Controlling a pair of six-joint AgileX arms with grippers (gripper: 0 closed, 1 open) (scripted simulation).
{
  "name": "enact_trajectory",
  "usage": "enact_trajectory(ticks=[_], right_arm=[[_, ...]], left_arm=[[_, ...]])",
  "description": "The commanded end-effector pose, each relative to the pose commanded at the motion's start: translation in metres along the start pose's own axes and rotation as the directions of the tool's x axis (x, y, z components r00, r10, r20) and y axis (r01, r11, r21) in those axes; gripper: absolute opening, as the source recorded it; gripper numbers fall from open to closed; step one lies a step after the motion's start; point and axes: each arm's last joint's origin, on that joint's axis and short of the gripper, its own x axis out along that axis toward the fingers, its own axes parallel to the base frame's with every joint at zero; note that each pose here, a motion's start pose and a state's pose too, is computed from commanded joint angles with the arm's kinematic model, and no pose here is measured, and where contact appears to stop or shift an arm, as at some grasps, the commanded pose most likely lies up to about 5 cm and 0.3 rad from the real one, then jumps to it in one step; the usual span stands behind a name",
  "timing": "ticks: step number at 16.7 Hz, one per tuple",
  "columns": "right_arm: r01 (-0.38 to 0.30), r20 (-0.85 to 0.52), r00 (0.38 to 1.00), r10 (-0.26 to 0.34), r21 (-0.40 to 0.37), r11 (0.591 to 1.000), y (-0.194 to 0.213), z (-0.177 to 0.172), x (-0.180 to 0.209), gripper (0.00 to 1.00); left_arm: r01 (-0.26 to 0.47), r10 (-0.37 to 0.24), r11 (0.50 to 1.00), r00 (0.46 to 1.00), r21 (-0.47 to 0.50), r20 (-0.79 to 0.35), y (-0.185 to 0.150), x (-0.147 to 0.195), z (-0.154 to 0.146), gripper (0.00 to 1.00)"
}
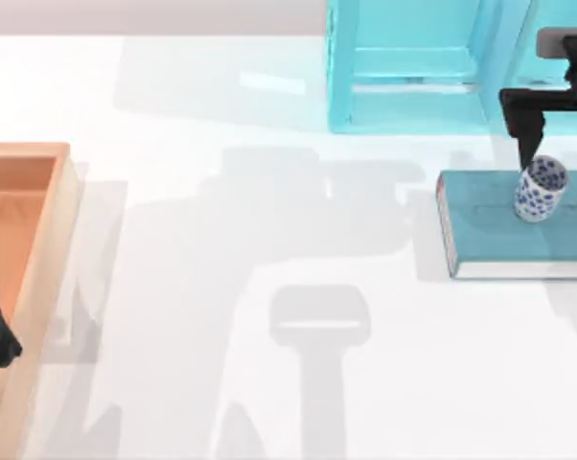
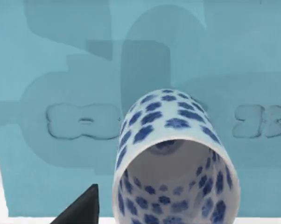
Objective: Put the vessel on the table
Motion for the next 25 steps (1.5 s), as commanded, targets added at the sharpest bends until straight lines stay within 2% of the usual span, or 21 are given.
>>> enact_trajectory(ticks=[4,9,22,25], right_arm=[[0.0,0.002,1.0,0.0,0.0,1.0,0.0,-0.004,0.035,1.0],[0.0,0.003,1.0,0.0,0.0,1.0,0.0,-0.004,0.037,1.0],[0.0,0.003,1.0,0.0,0.0,1.0,0.0,-0.004,0.037,0.02],[0.0,0.003,1.0,0.0,0.0,1.0,0.0,-0.004,0.037,0.0]], left_arm=[[0.0,0.0,1.0,1.0,0.0,0.0,0.0,0.0,0.0,1.0],[0.0,0.0,1.0,1.0,0.0,0.0,0.0,0.0,0.0,1.0],[0.0,0.0,1.0,1.0,0.0,0.0,0.0,0.0,0.0,1.0],[0.0,0.0,1.0,1.0,0.0,0.0,0.0,0.0,0.0,1.0]])
